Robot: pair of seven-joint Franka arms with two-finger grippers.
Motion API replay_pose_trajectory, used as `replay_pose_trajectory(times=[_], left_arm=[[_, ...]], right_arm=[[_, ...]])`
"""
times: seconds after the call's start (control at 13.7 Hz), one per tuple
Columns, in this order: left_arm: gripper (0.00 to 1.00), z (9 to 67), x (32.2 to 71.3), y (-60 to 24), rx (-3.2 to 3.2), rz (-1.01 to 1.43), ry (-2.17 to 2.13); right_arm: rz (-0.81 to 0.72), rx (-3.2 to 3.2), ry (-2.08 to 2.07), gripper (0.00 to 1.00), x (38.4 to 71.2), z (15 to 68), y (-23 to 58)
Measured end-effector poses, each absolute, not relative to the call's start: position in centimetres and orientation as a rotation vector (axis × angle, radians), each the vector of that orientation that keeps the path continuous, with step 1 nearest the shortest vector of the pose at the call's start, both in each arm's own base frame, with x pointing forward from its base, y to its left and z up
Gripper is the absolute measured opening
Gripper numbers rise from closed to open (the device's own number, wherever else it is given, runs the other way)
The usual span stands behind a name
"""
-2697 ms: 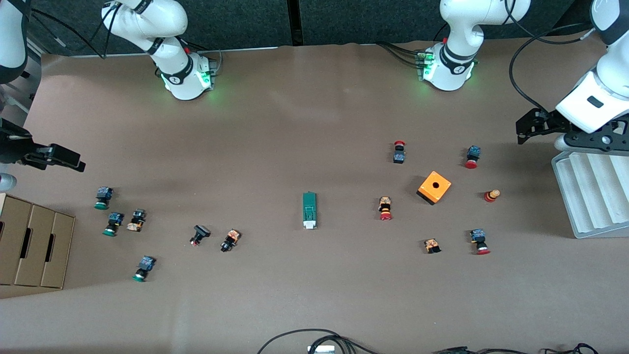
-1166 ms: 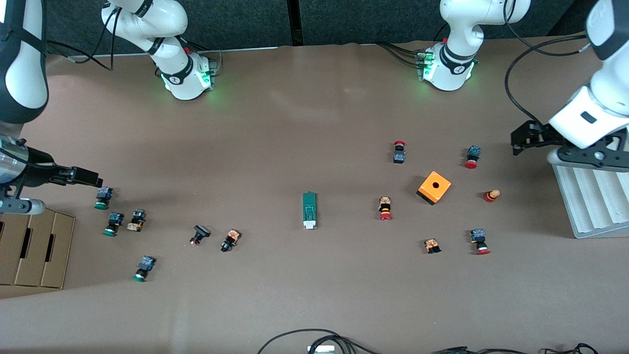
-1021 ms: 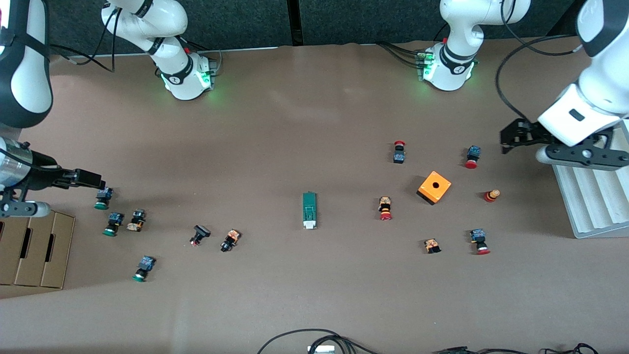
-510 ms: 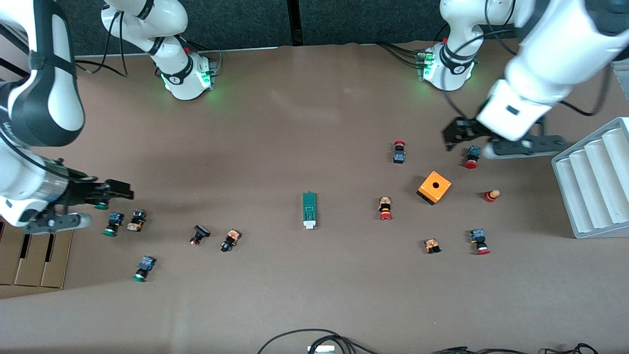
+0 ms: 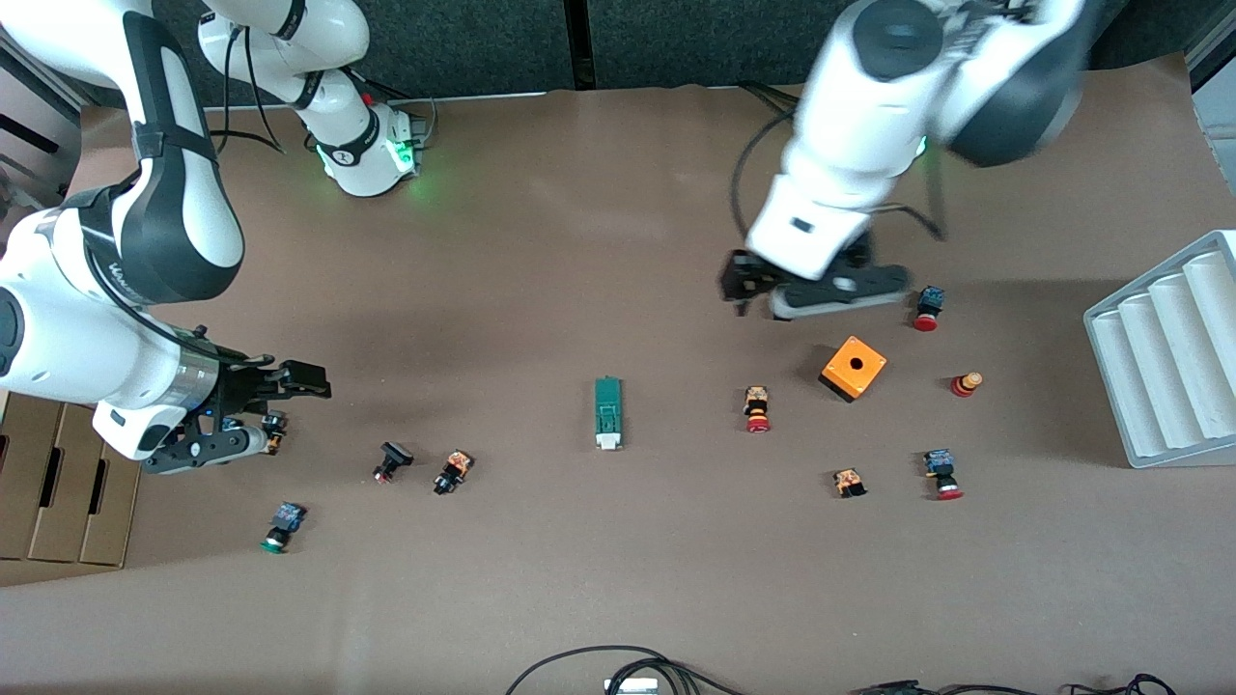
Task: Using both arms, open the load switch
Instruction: 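Move the left gripper toward the green switch while the right gripper lowers, then lower the left gripper and grasp the green switch base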
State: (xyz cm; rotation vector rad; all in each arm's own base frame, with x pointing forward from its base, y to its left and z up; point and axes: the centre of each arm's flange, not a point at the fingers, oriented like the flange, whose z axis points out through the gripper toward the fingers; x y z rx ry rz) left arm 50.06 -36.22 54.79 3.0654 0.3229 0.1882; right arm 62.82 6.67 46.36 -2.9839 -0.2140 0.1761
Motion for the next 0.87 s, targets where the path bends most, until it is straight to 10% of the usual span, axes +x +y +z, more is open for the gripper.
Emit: replay_pose_trajectory(times=[0.87], left_arm=[[0.99,39.1,41.2,-53.2,3.043,0.666,0.514]], right_arm=[[0.11,-2.993,-0.161,1.0,63.8,46.1,4.5]])
